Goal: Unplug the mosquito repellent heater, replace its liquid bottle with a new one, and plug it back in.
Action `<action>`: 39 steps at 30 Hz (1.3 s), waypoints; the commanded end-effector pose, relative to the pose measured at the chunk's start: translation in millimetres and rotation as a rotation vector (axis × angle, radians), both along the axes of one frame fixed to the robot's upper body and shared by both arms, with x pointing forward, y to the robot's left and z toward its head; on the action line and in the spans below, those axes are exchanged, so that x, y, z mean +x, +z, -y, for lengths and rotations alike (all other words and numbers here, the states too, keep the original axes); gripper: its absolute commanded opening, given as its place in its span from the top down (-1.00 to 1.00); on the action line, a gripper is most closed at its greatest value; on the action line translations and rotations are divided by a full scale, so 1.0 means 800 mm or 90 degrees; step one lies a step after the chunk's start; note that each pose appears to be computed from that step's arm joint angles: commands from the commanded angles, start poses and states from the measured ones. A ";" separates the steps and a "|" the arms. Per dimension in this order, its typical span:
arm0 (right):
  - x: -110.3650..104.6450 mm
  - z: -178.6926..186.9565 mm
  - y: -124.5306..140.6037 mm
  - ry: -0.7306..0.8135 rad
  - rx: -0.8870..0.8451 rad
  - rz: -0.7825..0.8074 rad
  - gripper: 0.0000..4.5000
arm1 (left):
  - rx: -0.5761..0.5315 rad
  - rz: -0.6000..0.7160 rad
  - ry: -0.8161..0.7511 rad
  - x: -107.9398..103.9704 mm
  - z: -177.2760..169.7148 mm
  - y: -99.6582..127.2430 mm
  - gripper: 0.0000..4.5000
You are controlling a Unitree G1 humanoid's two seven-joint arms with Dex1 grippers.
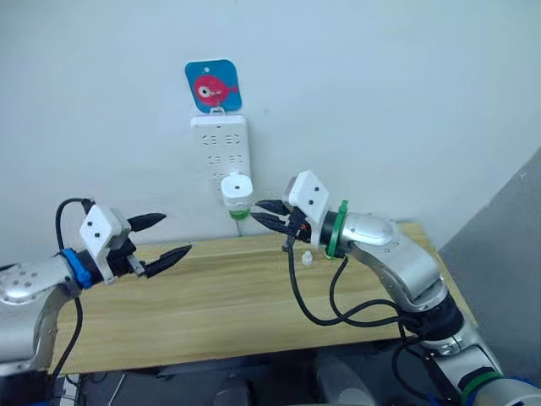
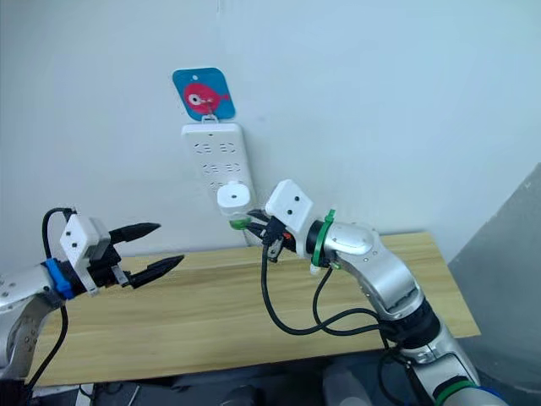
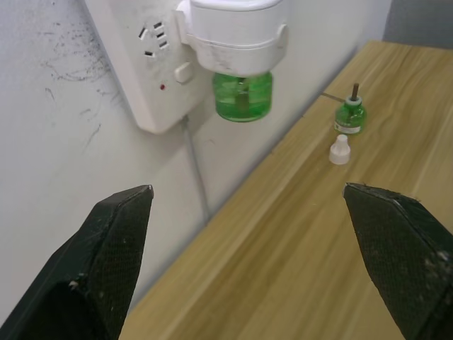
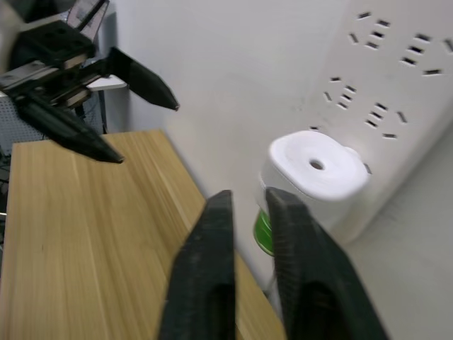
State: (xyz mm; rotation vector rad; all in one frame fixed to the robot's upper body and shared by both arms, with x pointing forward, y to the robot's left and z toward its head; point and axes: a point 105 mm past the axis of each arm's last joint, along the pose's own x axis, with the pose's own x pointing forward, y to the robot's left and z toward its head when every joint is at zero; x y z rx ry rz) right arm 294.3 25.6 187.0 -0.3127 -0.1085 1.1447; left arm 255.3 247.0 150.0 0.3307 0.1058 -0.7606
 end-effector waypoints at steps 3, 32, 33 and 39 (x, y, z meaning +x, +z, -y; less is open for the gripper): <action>0.008 -0.016 0.006 -0.009 0.007 0.030 0.99 | -0.020 0.025 -0.018 -0.020 0.023 0.013 -1.00; 0.057 -0.011 -0.017 -0.138 0.007 -0.010 0.99 | -0.045 0.038 -0.075 -0.023 0.075 0.022 -1.00; 0.057 -0.010 -0.018 -0.140 0.005 -0.010 0.99 | -0.045 0.038 -0.075 -0.023 0.075 0.023 -1.00; 0.063 -0.006 -0.019 -0.161 -0.006 -0.007 0.99 | -0.046 0.037 -0.078 -0.023 0.077 0.024 -1.00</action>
